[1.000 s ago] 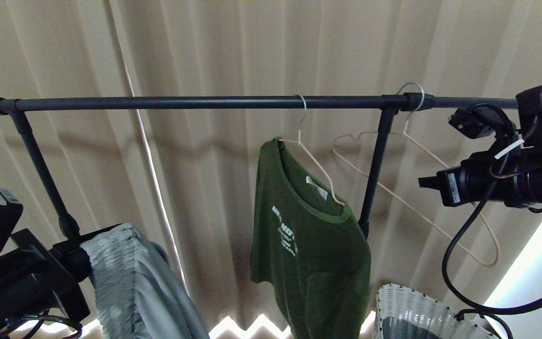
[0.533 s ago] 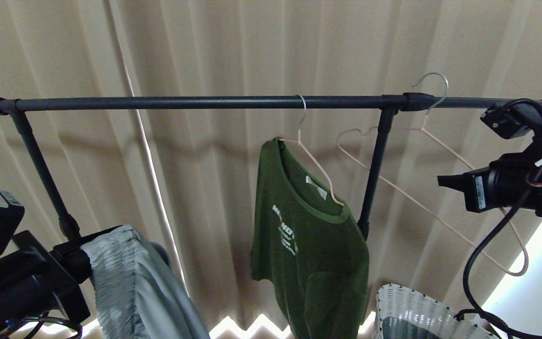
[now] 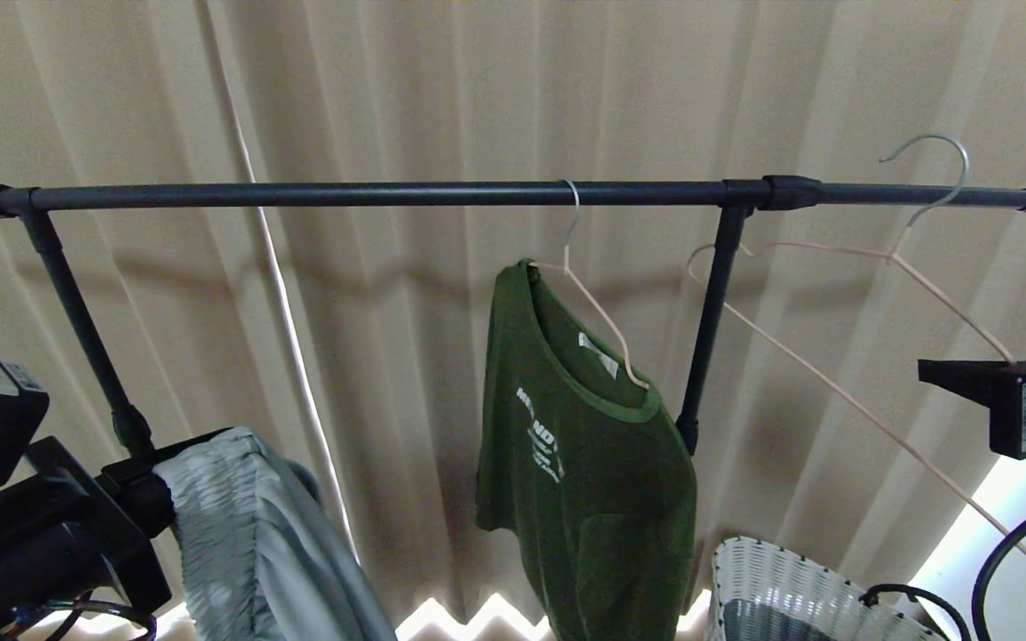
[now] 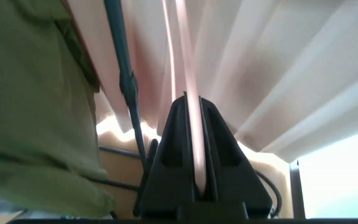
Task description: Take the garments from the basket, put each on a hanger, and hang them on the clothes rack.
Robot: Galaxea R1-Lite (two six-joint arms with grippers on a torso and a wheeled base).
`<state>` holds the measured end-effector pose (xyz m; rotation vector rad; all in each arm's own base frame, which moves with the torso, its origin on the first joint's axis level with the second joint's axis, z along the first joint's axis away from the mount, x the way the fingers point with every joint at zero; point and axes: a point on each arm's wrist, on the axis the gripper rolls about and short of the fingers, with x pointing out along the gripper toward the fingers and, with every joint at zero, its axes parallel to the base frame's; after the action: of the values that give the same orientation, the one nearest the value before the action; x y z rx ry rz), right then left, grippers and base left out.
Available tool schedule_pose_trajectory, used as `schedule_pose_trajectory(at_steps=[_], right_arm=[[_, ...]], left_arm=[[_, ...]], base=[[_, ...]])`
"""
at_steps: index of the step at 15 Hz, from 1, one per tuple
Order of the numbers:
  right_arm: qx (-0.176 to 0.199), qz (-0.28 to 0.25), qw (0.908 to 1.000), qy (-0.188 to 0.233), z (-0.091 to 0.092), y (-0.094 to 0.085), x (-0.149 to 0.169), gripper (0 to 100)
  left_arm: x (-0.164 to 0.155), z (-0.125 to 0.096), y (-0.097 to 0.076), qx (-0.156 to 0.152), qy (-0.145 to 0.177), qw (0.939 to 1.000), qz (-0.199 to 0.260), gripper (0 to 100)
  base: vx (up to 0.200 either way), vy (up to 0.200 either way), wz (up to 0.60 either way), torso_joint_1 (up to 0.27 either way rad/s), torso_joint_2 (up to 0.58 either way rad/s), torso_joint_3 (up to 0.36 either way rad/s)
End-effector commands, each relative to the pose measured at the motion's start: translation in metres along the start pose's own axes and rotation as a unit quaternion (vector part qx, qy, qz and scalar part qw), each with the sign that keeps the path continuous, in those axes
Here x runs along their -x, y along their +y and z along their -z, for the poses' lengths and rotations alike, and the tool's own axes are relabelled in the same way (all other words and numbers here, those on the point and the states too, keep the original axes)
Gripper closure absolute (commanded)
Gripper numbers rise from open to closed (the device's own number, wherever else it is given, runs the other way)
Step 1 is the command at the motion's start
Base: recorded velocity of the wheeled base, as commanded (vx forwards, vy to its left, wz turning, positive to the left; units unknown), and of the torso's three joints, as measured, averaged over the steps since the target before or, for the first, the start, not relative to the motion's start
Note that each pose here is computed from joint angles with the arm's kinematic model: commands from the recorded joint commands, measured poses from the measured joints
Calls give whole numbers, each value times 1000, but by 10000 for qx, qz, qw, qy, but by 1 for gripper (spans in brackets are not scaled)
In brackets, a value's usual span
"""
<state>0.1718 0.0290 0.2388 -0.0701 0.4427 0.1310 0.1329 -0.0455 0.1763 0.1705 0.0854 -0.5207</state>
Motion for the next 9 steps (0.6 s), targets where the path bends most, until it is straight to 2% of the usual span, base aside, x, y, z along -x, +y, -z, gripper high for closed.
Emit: schedule_pose_trajectory(at_steps=[1,4,7,9], right_arm=[[4,15,9999,-145,11,-1,18,100],[71,17,9998,-176,17,-1,25,100],[78,22,9999,-114,21,-1,24,100],[82,15,9999,-114,21,-1,24,100]], left_arm=[[0,0,0,-9,7,10000,-11,100],[3,1,0,-41,1,10000,-20,100],[6,6,-2,-298,55,9995,-17,100],[9,6,-3,-309,3,9995,-27,100]], base=[[0,0,0,0,0,0],[0,0,0,0,0,0],[-200,0,0,9,4,6],[-200,0,0,-5,0,5]])
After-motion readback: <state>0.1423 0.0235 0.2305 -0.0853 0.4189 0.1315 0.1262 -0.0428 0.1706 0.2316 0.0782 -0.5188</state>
